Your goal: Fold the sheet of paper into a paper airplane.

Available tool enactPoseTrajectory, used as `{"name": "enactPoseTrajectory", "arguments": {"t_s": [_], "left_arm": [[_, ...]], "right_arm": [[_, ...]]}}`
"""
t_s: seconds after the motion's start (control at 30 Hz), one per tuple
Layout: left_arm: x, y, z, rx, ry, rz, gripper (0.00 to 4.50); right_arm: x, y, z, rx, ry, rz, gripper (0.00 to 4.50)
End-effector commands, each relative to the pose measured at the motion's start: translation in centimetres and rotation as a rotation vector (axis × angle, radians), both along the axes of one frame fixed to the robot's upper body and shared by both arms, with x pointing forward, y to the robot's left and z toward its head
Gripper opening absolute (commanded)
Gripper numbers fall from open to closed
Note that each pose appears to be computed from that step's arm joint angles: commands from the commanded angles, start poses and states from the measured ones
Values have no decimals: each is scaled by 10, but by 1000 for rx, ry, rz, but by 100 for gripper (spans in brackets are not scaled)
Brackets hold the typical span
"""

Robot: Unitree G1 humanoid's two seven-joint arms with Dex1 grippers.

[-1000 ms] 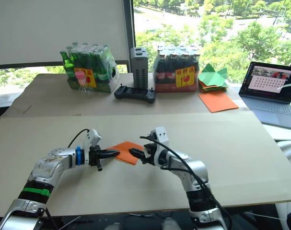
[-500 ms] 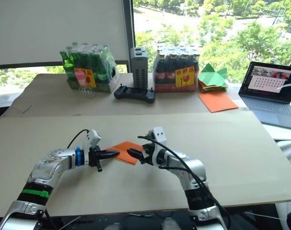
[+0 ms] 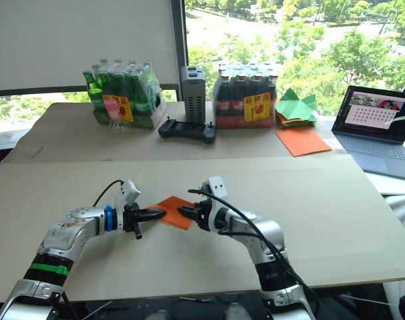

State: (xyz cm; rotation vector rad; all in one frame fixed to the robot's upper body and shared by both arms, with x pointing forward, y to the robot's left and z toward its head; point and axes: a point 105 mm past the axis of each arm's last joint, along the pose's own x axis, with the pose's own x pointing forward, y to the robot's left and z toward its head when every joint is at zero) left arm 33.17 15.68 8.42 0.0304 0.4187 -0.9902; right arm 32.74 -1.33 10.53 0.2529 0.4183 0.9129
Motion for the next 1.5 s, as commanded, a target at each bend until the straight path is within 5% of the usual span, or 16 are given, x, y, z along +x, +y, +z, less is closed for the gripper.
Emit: {"name": "enactPoseTrajectory", "arguments": {"t_s": [0.03,0.1,0.27,0.7,1.5], "left_arm": [[-5,4,-10,29,39,8,0],[-5,5,-10,30,40,9,0],[-5,5,-10,30,41,10,0],[-5,6,-10,35,39,9,0],[0,31,5,14,29,95,0]], "right_arm": [[-1,3,13,24,-46,18,53],[-1,2,13,24,-48,14,4],[-3,2,16,5,-104,33,4],[-37,16,6,-446,-861,376,4],[-21,20,-16,-869,-1453,699,4]]}}
